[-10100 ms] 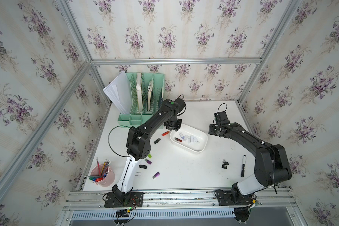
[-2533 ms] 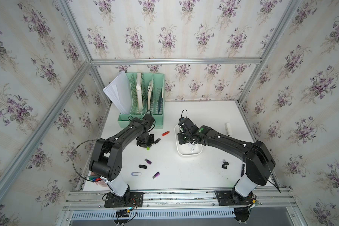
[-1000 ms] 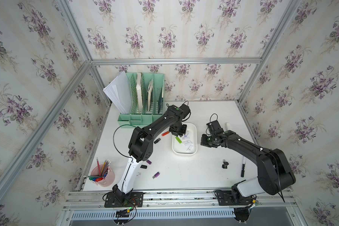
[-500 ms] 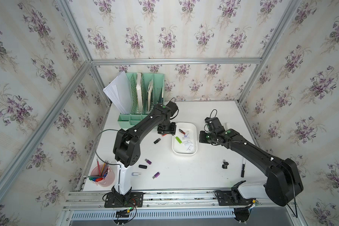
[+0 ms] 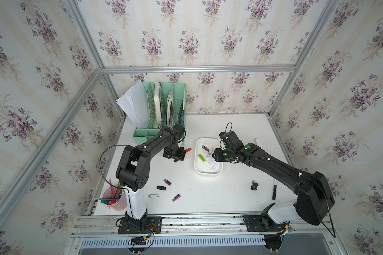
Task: Put the usb flash drive into the storage box
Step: Pick up the USB flash from the center of the board.
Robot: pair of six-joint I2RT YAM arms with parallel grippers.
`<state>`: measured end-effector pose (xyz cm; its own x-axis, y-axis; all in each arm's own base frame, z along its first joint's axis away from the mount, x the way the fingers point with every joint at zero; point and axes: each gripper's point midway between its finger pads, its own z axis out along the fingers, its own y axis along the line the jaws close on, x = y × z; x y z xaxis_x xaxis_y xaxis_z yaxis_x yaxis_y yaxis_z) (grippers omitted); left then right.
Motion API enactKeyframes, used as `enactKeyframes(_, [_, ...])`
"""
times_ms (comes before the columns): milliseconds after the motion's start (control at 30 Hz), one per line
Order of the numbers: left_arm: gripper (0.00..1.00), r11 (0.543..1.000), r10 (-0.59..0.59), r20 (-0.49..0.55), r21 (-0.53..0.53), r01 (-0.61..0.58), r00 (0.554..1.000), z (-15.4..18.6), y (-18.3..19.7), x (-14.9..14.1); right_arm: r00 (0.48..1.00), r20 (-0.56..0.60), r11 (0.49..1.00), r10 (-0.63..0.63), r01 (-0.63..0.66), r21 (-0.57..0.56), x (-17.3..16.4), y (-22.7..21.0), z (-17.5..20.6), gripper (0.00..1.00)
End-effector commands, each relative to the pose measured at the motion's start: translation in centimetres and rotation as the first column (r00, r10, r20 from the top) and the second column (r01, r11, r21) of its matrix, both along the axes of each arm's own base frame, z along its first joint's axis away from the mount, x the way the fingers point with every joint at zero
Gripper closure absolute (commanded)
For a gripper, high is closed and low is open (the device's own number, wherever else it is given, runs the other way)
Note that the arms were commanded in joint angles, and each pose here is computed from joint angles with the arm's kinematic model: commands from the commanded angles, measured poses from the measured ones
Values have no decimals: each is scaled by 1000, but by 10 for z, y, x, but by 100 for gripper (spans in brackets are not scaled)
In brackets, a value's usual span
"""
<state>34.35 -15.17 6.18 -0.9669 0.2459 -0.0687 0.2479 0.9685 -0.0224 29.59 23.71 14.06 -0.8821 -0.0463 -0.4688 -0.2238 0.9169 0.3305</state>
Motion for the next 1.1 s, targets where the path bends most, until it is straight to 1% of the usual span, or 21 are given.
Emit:
enactKeyframes(0, [23, 997, -72, 51, 27, 71, 996, -3, 1, 17, 1000, -8, 1000, -8, 8, -24, -1, -4, -2, 57])
enactKeyframes(200, [27, 994, -103, 32, 29, 102, 994, -13, -2, 27, 1000, -19, 999, -7, 6, -34, 0, -4, -8, 57])
enactKeyframes(333, [28, 993, -109, 9, 39, 109, 994, -23, -1, 27, 1000, -21, 999, -3, 2, -36, 1, -2, -10, 58])
enactKeyframes(433, [31, 992, -113, -3, 47, 113, 994, -30, -1, 26, 1000, -20, 999, -3, 2, -38, 1, -2, -11, 59])
enactKeyframes(767, [42, 991, -117, -29, 66, 119, 993, -43, 0, 26, 1000, -25, 999, 3, -4, -40, 1, -2, -12, 60])
enactKeyframes(933, [44, 989, -127, -31, 71, 129, 991, -45, -1, 25, 1000, -25, 999, 5, -6, -37, 1, -1, -12, 61])
enactKeyframes(967, [48, 989, -130, -35, 74, 132, 991, -47, -2, 24, 1000, -26, 999, 7, -8, -37, 0, -1, -13, 62])
enactKeyframes(1067, [52, 988, -134, -39, 75, 137, 990, -49, -4, 23, 1000, -27, 999, 4, -5, -36, 1, -1, -13, 62])
